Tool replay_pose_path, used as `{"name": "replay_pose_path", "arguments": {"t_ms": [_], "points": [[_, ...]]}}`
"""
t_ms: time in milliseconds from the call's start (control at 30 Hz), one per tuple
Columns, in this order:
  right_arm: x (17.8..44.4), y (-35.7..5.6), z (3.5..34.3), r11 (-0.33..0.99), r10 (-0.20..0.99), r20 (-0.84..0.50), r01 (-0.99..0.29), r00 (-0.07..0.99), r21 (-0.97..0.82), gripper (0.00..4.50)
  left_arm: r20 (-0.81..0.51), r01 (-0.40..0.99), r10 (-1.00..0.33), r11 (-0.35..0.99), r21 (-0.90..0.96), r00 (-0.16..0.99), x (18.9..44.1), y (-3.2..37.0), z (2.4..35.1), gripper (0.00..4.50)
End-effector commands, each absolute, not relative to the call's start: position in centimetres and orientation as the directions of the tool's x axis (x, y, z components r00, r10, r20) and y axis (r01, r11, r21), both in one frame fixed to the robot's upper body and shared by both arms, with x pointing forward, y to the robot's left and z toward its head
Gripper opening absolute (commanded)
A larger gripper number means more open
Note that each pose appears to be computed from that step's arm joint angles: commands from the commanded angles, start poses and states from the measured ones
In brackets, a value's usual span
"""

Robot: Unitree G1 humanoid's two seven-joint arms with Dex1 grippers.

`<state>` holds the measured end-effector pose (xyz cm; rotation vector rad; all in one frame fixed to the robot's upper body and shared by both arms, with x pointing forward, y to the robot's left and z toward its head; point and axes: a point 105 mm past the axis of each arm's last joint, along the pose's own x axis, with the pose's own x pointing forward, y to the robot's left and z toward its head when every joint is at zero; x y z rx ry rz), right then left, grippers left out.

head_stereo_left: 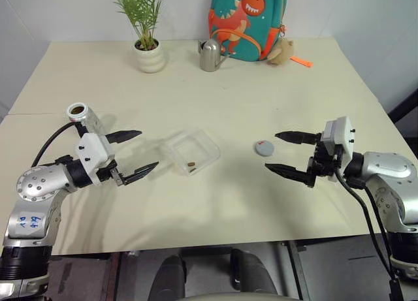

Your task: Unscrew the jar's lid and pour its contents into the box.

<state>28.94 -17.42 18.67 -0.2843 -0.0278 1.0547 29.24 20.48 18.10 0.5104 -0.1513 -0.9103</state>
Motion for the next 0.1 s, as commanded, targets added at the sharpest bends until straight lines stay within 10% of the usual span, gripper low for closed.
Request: {"name": "replay_pose_path", "arguments": {"t_ms": [33,100], "points": [[28.26,-17.27,20.06,0.467,0.858,-0.076,-0.833,0.508,-0.297,4.50,-0.060,0.707,-0.797,0.495,0.505,0.601,29.22,20.39,18.89,4.46],[28.26,-17.05,20.06,0.467,0.858,-0.075,-0.833,0.508,-0.298,4.50,-0.049,0.701,-0.796,0.500,0.508,0.603,29.39,20.52,19.45,4.46]]}}
